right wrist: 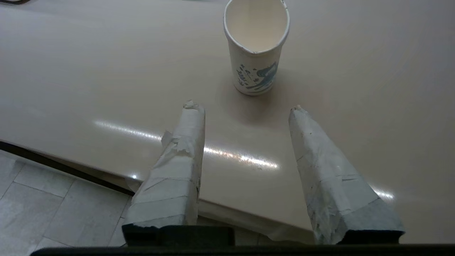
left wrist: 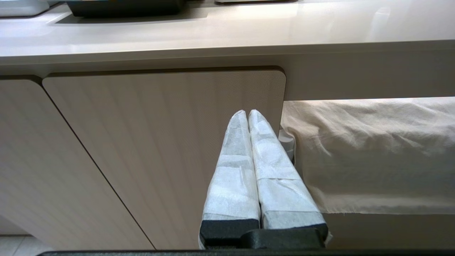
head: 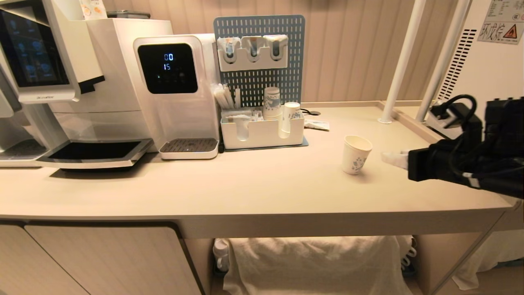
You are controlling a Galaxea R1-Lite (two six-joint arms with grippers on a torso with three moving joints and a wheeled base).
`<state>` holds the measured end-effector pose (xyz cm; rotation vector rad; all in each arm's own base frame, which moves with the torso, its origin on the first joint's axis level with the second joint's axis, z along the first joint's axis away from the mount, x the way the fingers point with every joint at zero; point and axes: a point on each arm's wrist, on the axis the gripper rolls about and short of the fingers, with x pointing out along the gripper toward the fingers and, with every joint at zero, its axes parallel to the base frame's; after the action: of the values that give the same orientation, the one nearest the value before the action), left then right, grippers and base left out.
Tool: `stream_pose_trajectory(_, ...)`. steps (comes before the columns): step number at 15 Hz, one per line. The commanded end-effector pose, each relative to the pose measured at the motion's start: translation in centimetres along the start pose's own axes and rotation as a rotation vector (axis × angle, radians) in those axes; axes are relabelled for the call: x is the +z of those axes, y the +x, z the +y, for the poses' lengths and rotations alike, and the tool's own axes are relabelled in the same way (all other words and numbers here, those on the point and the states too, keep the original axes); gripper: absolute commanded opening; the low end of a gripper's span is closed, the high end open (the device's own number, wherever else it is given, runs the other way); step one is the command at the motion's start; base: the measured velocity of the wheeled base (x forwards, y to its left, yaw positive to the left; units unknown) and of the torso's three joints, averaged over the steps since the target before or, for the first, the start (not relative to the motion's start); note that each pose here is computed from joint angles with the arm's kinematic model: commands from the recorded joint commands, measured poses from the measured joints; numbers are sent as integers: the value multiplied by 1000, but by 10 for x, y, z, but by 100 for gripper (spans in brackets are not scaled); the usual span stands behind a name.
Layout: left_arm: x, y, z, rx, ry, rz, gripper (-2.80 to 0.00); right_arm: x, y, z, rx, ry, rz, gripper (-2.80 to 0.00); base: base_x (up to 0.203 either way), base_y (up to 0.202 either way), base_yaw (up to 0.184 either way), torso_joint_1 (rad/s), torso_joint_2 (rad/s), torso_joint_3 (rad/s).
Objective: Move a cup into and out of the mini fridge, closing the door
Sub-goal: Place the paper cup on the table, then close the freezer door
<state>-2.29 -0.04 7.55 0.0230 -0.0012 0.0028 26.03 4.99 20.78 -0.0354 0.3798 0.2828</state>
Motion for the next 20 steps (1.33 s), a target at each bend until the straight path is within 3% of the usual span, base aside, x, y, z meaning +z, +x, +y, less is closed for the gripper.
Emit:
stream_pose_trajectory(1,0,0,0,0,0,1,-280,12,-67,2,-54,1,-18,-280,0,0,0,0,0,0)
stream_pose_trajectory(3,0,0,0,0,0,1,-280,7,-105,1,-143,14,19,-280,0,0,0,0,0,0)
stream_pose_trajectory(6,0,0,0,0,0,1,-280,-25,-166,8,-183,31,23,-280,0,0,0,0,0,0)
stream_pose_trajectory(12,0,0,0,0,0,1,-280,-163,-237,26,-251,28,-46,-280,0,0,0,0,0,0)
stream_pose_trajectory(14,0,0,0,0,0,1,-280,-198,-243,31,-278,3,-130,-280,0,0,0,0,0,0)
stream_pose_trajectory(16,0,0,0,0,0,1,-280,-217,-244,33,-309,-35,-204,-280,0,0,0,0,0,0)
stream_pose_trajectory(18,0,0,0,0,0,1,-280,-224,-232,31,-346,-47,-252,-280,0,0,0,0,0,0)
stream_pose_trajectory(20,0,0,0,1,-1,1,-280,-221,-223,29,-335,-65,-415,-280,0,0,0,0,0,0)
